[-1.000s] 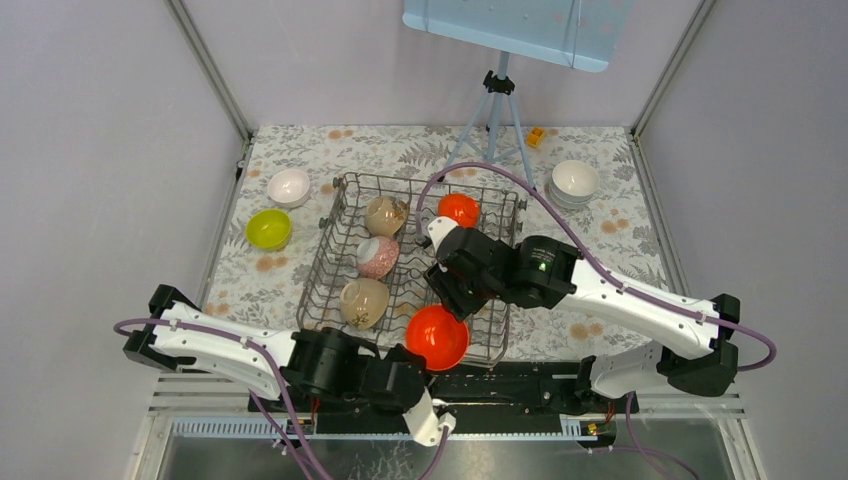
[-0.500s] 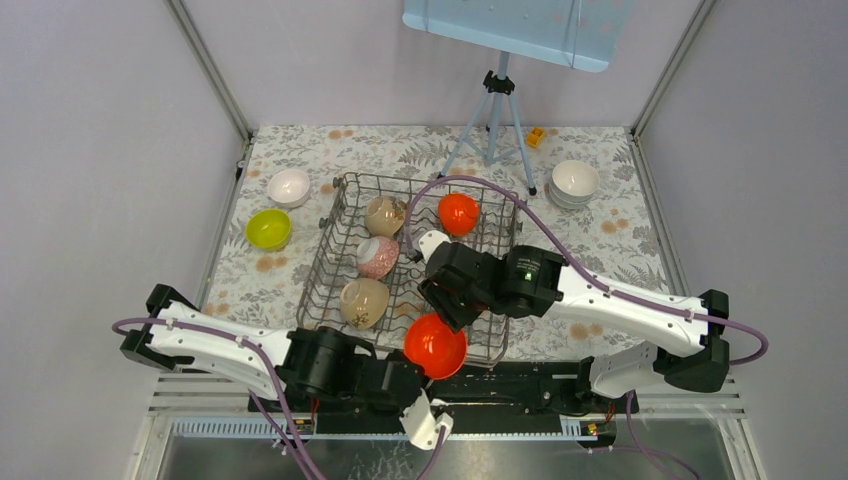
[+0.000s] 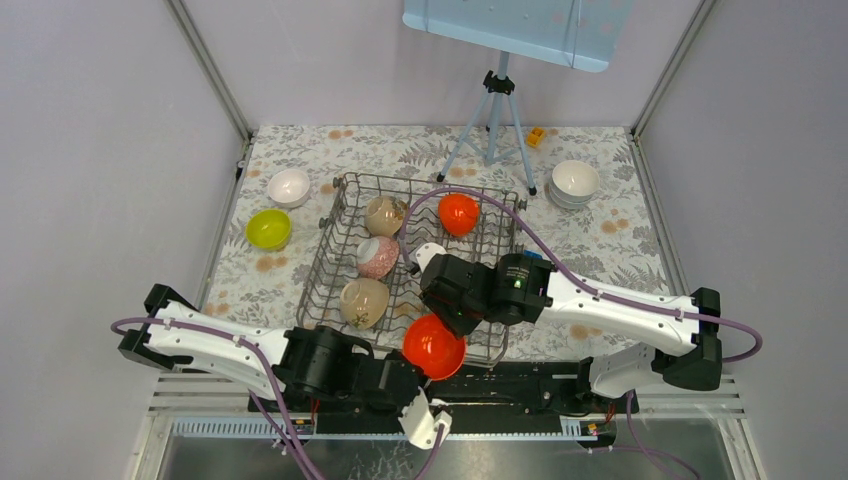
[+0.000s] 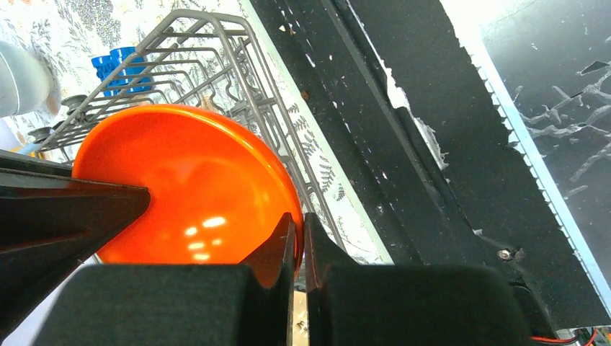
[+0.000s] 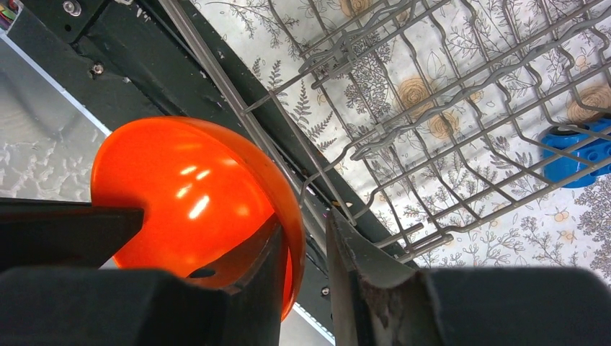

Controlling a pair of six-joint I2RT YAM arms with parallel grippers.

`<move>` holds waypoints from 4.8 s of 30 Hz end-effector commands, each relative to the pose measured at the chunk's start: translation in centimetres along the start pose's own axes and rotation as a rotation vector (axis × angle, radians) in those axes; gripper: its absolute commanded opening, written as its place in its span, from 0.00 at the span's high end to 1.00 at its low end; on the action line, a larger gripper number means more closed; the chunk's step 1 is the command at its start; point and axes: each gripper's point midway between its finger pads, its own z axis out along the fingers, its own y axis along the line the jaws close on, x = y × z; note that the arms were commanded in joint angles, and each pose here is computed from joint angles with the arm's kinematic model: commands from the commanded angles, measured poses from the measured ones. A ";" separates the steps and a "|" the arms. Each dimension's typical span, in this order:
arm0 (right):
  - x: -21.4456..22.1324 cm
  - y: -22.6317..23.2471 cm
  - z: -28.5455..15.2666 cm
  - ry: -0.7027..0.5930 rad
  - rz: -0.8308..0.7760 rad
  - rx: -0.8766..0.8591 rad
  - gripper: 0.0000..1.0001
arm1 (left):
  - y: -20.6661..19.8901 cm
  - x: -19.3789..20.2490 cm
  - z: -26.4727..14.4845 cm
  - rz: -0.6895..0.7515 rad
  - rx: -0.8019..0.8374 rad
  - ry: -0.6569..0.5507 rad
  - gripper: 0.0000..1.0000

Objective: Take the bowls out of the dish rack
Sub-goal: Place the bowl at the center of the board, then pick up the bowl from the dish rack.

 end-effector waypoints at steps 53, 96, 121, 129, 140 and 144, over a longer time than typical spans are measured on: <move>13.6 -38.2 -2.3 -0.450 1.556 0.843 1.00 | 11.9 4.1 -1.4 -1.620 -0.840 -0.489 0.01; 18.7 -42.1 5.0 -0.242 1.705 0.824 0.95 | 10.0 5.6 1.4 -1.738 -0.849 -0.390 0.01; 15.2 -41.2 0.2 -0.324 1.588 0.771 0.05 | 9.9 5.3 1.2 -1.726 -0.823 -0.415 0.01; 4.5 -37.6 -5.7 -0.586 1.308 0.651 0.03 | 11.2 5.8 0.1 -1.628 -0.909 -0.387 0.01; -6.3 -23.9 -4.4 -0.670 0.853 0.206 0.11 | 18.7 7.6 -0.7 -1.666 -0.788 -0.482 0.01; -7.3 -22.8 -2.6 -0.780 0.824 0.124 0.11 | 22.8 9.9 -0.6 -1.759 -0.709 -0.543 0.01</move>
